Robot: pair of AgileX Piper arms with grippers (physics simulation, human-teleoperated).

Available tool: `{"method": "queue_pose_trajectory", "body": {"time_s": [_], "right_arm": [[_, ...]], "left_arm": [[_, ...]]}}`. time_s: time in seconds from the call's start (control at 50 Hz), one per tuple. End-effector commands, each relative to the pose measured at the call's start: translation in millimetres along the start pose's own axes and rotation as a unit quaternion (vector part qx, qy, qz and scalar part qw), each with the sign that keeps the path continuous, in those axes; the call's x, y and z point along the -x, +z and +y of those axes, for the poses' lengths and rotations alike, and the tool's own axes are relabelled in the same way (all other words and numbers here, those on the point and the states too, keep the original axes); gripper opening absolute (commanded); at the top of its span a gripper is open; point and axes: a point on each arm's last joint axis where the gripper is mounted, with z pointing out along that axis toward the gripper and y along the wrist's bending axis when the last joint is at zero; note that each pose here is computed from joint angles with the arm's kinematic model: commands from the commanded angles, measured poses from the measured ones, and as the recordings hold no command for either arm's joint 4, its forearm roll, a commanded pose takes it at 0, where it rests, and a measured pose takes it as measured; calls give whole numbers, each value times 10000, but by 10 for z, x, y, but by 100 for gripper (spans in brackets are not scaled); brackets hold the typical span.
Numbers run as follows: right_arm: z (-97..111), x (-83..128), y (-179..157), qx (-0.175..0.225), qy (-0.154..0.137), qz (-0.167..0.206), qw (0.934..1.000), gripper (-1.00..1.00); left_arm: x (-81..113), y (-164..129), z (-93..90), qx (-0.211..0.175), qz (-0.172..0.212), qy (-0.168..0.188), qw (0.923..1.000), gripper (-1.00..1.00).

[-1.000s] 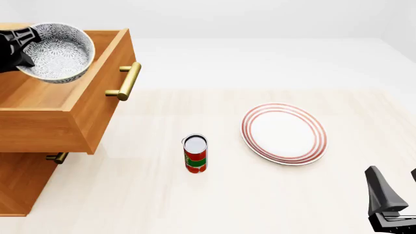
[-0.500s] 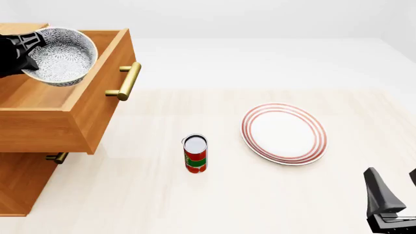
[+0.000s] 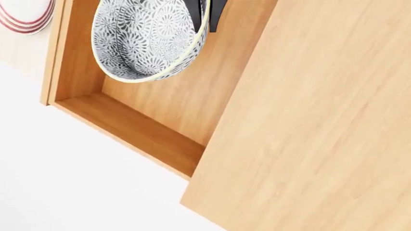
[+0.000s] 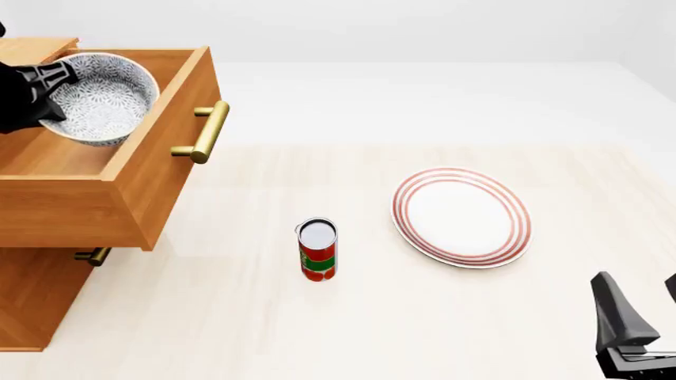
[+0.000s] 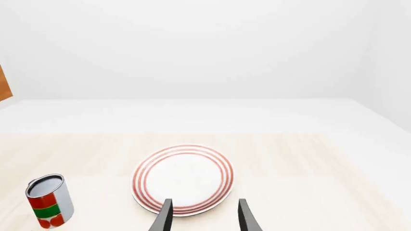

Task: Put the bowl in the top drawer of the cabinet.

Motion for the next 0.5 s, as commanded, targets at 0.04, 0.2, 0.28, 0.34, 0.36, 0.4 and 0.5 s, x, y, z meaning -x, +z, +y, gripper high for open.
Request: {"method": "queue_pose_trajectory", "body": {"time_s": [0.04, 0.2, 0.28, 0.34, 0.36, 0.4, 0.5], "right_arm": [[0, 0, -5, 1, -4, -1, 10000, 100], [0, -1, -6, 1, 0, 0, 10000, 100], [0, 2, -5, 1, 0, 0, 10000, 100], [0, 2, -4, 1, 0, 1, 10000, 100], [0, 3, -4, 1, -1, 0, 10000, 100], [0, 3, -3, 1, 0, 1, 10000, 100], [0, 0, -2, 1, -2, 0, 10000, 100]], "left_arm": [[-3, -6, 0, -22, -29, 12, 10000, -100], [-18, 20, 8, -14, -17, 11, 10000, -100], [-17, 25, 8, -13, -16, 10, 10000, -100], [-18, 35, 13, -5, -8, 12, 10000, -100], [-18, 37, 13, -4, -4, 8, 10000, -100], [-17, 37, 13, -3, -6, 10, 10000, -100], [-20, 44, 18, 4, 2, 7, 10000, -100]]}}
